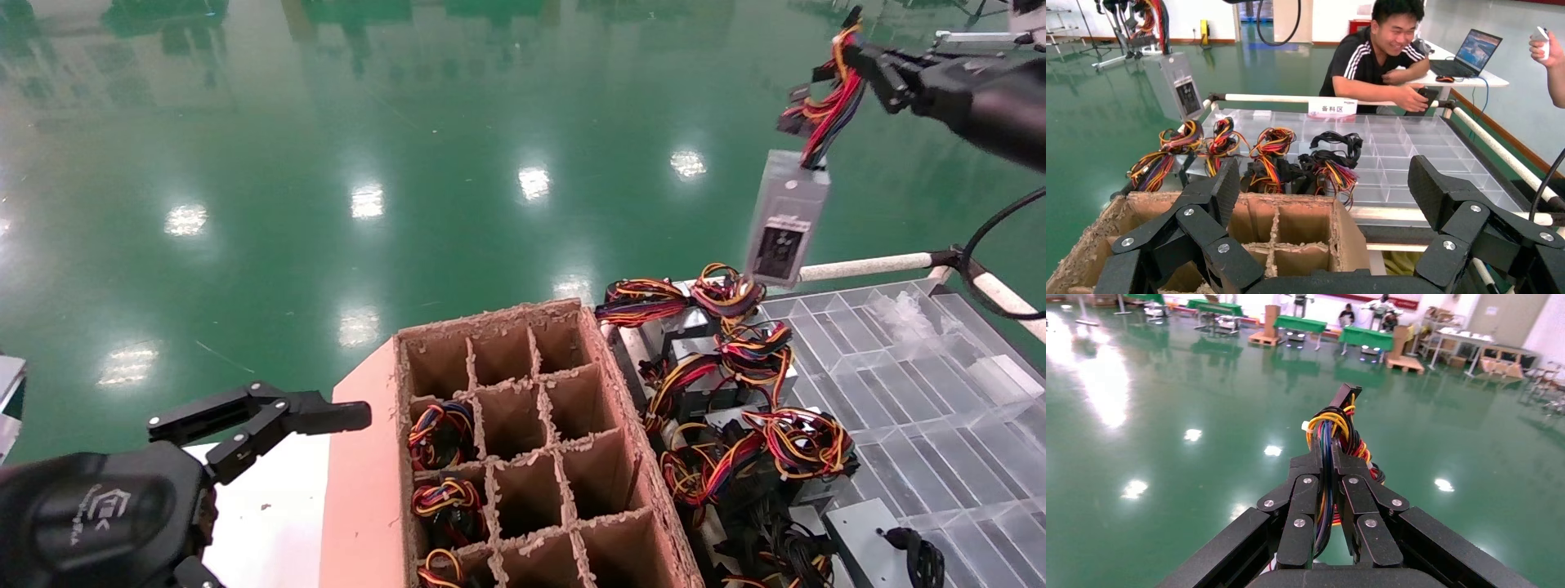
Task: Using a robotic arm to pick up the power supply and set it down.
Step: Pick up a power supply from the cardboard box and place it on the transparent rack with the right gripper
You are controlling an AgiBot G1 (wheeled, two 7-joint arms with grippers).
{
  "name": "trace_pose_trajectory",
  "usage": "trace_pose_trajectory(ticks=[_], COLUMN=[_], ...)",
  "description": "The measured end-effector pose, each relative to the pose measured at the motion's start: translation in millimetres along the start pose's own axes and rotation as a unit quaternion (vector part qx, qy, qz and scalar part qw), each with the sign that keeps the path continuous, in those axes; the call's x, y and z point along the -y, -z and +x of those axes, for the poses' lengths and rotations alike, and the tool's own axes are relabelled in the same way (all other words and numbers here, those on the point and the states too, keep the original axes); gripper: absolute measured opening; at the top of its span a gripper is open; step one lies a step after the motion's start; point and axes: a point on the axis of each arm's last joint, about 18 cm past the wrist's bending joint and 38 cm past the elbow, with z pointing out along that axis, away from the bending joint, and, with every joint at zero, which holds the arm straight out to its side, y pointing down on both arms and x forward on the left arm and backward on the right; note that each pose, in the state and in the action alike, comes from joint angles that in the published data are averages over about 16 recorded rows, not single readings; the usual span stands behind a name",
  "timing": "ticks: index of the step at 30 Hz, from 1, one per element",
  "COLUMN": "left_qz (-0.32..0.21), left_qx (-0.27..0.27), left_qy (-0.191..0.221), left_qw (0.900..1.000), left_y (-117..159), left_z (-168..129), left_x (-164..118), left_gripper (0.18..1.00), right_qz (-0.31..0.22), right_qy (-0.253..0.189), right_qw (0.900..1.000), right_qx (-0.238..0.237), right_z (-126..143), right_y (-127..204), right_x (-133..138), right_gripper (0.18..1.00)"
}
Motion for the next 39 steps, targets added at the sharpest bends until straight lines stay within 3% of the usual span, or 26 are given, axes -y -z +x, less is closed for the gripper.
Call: trace_pose_trajectory(ticks=[10,22,39], left_qz=[0.000,0.000,0.000], left_qx=[0.000,0.000,0.000], left_qy=[0.000,0.000,0.000], left_qw=[1.0000,1.0000,1.0000], left_y=[0.0,0.0,0.0], left_z=[0.0,0.0,0.0], left_x=[0.0,0.0,0.0], left_gripper=[1.001,1.001,1.001], right_qz=[-0.024,-0.078,-0.107], right_qy=[0.018,0.030,0.003], right_qw=[0.999,0.996,0.994], right_qx=[-0.015,-0.006,-0.022], right_z=[3.7,-21.5,-38.0], right_y=[0.2,-16.1,-24.2], right_x=[-15.8,-59.5,-100.2], right_gripper=[0.200,0.200,0.200])
